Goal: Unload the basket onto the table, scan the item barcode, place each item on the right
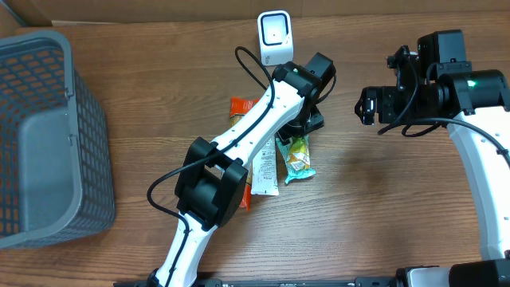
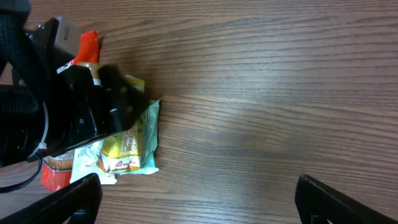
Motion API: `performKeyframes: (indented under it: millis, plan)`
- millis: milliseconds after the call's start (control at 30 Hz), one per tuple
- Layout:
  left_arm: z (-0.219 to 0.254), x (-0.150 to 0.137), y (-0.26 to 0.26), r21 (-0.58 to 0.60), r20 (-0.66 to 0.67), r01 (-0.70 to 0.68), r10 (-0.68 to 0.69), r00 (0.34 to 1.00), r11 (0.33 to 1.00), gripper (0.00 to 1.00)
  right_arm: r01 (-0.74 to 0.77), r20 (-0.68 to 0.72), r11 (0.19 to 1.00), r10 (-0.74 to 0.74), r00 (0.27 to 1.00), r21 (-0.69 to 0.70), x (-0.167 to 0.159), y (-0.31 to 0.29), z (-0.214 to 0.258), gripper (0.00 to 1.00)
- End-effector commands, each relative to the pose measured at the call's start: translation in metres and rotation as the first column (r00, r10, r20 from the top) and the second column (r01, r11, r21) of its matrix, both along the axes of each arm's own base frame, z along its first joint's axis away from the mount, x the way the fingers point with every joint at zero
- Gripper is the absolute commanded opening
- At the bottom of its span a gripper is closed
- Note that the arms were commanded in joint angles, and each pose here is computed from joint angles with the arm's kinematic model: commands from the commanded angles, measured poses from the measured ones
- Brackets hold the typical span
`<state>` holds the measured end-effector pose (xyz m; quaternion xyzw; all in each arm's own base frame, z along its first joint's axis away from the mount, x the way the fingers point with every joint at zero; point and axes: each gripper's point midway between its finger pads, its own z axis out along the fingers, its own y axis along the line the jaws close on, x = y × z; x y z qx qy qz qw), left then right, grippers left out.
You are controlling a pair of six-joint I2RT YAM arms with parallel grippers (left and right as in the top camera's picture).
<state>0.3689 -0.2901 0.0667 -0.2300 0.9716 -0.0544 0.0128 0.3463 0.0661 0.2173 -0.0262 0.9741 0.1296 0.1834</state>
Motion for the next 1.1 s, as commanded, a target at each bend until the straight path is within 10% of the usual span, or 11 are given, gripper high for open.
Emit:
performKeyframes:
  millis: [0,667,1067]
  plan:
    - [0.013,0.009,-0.008,-0.032,0.054,0.132,-0.13,0.99,0.991,1.0,0.002,0.012,1.0,-0.002,1.0,-0.006,0.003,0.0,0.002,1.0]
    - [0.247,0.079,0.109,-0.079,0.505,0.152,-0.092,0.858,0.985,1.0,-0.055,-0.046,0.991,0.061,0.997,0.121,0.004,0.026,-0.009,1.0]
    - [0.255,0.08,0.135,-0.018,0.524,0.191,-0.153,0.838,0.981,1.0,-0.069,-0.236,0.991,0.095,0.967,0.114,0.014,0.041,-0.077,0.96]
